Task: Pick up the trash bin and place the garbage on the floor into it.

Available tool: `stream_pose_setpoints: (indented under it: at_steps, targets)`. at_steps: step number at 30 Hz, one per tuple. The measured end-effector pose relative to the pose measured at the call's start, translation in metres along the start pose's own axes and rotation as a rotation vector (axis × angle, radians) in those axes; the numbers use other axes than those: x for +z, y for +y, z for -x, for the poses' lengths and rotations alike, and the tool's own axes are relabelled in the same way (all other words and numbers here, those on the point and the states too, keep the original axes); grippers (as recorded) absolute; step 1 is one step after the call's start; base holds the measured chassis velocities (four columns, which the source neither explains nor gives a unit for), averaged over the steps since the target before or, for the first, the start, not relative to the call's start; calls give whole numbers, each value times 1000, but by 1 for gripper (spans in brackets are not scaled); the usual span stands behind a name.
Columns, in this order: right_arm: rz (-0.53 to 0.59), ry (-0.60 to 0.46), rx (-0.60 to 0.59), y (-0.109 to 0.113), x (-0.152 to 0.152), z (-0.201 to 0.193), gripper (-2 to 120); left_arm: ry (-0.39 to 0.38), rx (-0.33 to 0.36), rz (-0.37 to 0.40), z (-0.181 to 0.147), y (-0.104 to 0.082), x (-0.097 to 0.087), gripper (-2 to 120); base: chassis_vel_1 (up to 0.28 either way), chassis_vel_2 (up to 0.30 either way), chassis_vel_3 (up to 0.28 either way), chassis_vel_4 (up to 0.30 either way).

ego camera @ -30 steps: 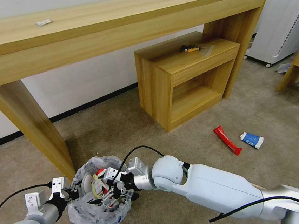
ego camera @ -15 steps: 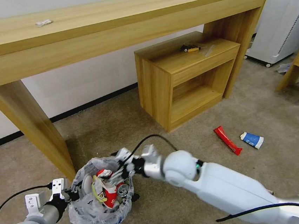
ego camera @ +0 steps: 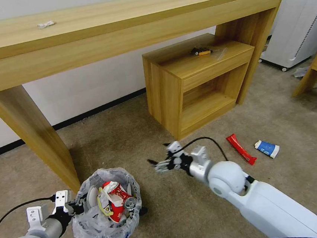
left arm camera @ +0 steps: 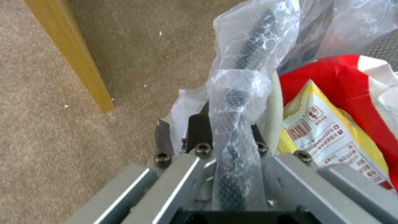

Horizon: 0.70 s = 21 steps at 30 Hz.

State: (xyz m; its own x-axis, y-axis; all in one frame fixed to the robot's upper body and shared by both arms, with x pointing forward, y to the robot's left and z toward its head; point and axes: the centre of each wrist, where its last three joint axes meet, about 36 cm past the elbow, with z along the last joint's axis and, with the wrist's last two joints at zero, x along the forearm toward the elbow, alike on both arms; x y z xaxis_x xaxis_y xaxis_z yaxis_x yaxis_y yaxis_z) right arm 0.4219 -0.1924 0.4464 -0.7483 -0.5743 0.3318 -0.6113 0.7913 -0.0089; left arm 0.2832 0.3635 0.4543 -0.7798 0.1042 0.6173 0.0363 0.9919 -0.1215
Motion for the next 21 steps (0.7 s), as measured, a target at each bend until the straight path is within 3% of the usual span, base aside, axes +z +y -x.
stream_pose_setpoints:
  at_steps: [7,21]
  targets:
    - [11,2,114,-30,20,-23,100,9,3,4,2,-1,2,0,0,0,0,0]
    - [48,32,308,-50,69,-81,100,8,11,11,-2,-2,1,0,0,0,0,0]
